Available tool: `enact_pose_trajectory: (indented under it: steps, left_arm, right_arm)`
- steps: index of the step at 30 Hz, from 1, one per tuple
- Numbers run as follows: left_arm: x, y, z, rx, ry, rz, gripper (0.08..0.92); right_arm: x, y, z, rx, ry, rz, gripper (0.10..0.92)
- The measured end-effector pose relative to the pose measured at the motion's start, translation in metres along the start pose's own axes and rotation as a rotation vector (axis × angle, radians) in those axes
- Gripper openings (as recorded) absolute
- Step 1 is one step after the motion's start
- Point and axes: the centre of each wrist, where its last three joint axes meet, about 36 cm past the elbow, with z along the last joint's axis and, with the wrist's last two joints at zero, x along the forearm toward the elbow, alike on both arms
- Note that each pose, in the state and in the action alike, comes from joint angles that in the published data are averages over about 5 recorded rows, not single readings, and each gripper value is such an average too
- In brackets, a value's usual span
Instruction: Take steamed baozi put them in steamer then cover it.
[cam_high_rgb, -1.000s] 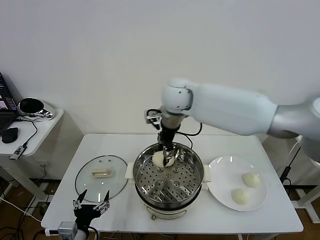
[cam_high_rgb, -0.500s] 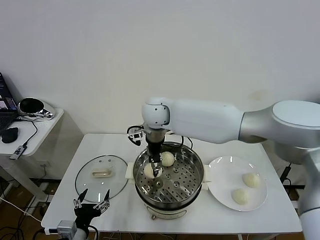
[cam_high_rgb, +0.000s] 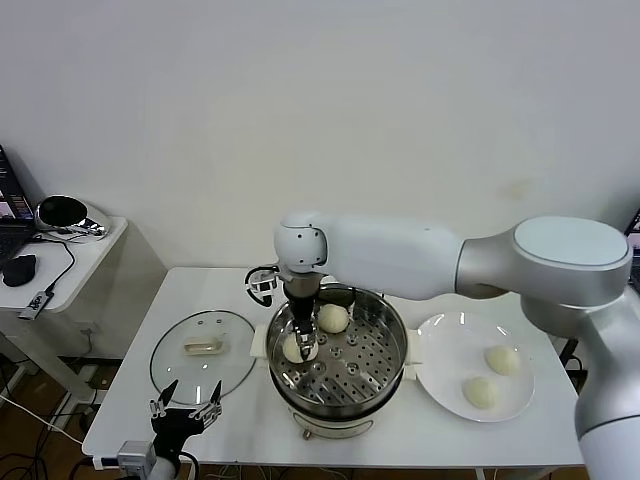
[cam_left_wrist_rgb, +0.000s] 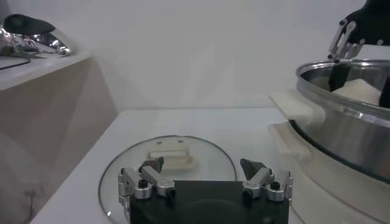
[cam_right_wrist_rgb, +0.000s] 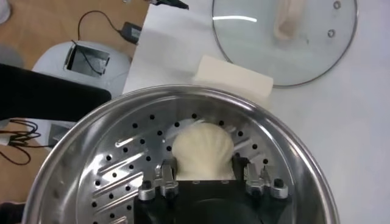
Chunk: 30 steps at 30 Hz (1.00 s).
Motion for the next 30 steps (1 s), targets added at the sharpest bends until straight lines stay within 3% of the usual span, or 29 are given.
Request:
enact_pose_trajectory:
  steps: [8, 19, 30]
  left_arm:
    - [-0.001, 0.000, 0.002, 0.003, 0.004, 0.000, 0.823]
    - [-0.001, 0.000, 0.003, 0.002, 0.007, -0.001, 0.823]
    - [-0.002, -0.003, 0.005, 0.002, 0.015, 0.008, 0.823]
  right_arm:
    - [-0.005, 0.001, -0.001, 0.001, -0.005, 0.004, 0.569]
    - [0.011, 0.004, 0.010, -0.001, -0.027, 0.030, 0.812]
    - [0.072, 0.030, 0.075, 0.006, -0.040, 0.080, 0.823]
